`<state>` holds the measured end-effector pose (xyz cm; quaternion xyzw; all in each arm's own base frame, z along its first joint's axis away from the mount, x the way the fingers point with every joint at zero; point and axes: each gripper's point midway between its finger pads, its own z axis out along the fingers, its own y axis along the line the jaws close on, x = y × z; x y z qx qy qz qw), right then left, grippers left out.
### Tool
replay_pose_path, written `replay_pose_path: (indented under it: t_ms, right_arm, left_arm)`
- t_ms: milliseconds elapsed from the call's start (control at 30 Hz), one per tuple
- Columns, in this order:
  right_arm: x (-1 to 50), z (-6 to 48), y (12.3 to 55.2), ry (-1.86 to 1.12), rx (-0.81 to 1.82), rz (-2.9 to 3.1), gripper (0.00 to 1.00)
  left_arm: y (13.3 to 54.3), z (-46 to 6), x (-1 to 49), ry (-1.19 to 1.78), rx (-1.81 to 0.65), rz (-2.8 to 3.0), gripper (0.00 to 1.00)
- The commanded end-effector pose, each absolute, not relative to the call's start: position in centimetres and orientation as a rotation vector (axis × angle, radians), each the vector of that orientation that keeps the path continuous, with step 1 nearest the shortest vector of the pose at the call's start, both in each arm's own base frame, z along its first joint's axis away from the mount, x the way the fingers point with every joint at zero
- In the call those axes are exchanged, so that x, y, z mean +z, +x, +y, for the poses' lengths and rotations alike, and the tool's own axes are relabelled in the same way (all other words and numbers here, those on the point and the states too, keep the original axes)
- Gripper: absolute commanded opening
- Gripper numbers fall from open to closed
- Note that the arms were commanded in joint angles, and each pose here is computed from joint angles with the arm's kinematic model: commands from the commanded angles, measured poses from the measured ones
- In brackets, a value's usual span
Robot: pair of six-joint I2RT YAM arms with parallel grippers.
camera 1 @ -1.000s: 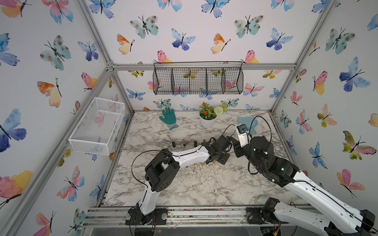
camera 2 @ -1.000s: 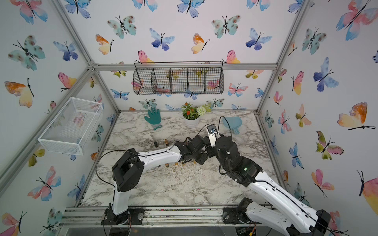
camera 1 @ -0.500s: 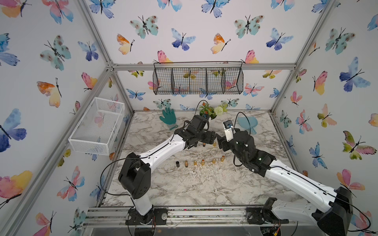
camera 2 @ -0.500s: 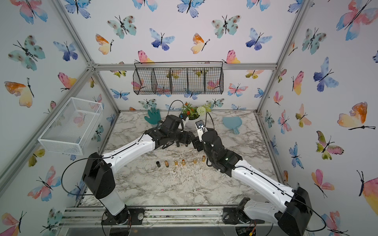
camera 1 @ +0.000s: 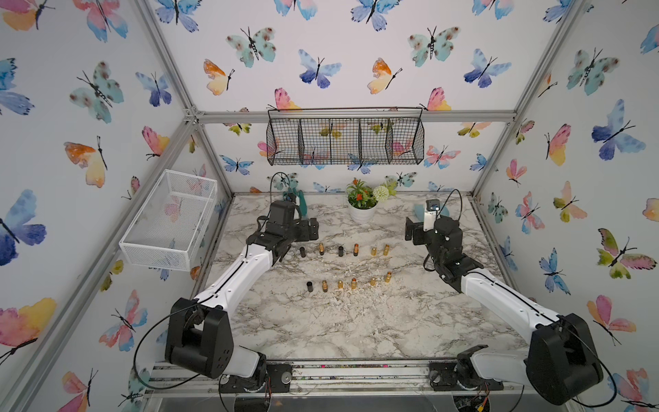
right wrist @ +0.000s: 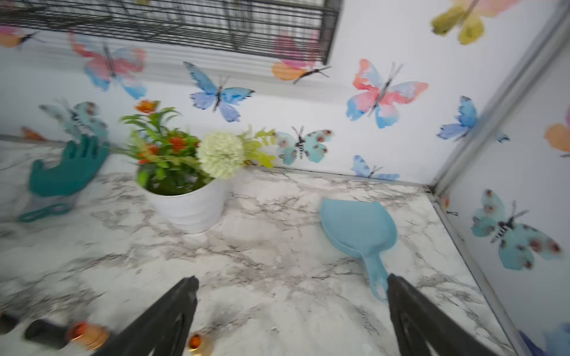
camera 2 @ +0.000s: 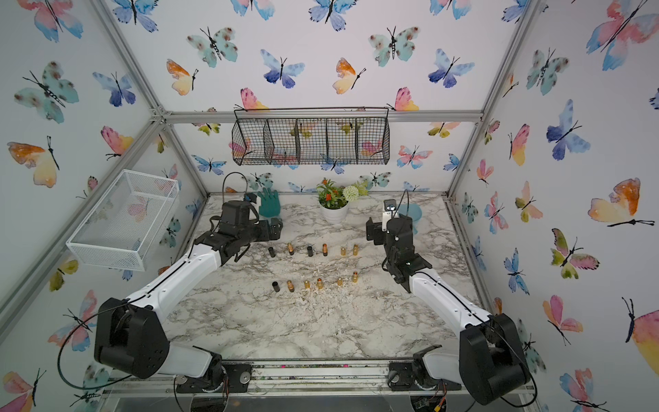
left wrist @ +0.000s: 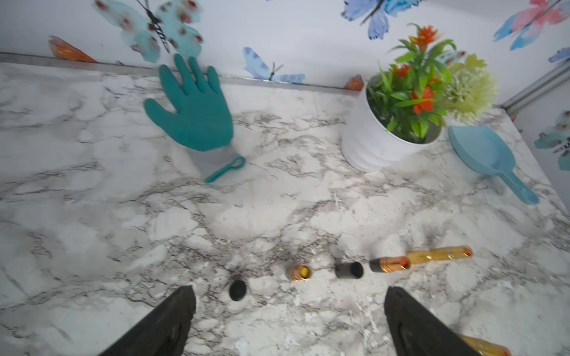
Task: Open the lipstick cap
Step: Reset both arms
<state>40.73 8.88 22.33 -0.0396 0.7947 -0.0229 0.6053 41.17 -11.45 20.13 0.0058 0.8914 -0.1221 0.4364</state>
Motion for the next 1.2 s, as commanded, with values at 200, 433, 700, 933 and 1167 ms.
replay_pose_path:
  t_ms: [200, 433, 700, 933, 1167]
  right_arm:
    - [15.2, 2.9, 40.3, 0.032, -0.203, 1.798, 0.98]
    - [13.7, 1.3, 39.3, 0.06, -0.241, 1.819, 0.98]
    - [10.6, 0.1, 39.1, 0.096, -0.165, 1.826, 0.98]
    - [10.5, 0.1, 39.1, 0.09, -0.168, 1.833, 0.98]
    - [11.1, 0.6, 37.4, 0.055, -0.131, 1.718, 0.98]
  left_arm:
    - [41.8, -1.8, 17.6, -0.094, -0.191, 1.97, 0.98]
    - [39.4, 0.4, 13.0, -0.082, -0.019, 2.012, 0.98]
    - [39.4, 1.0, 11.4, -0.108, -0.004, 1.936, 0.98]
    - [38.4, 0.8, 11.2, -0.092, -0.001, 1.89, 0.98]
    - [36.0, 0.0, 12.2, -0.036, -0.014, 1.722, 0.98]
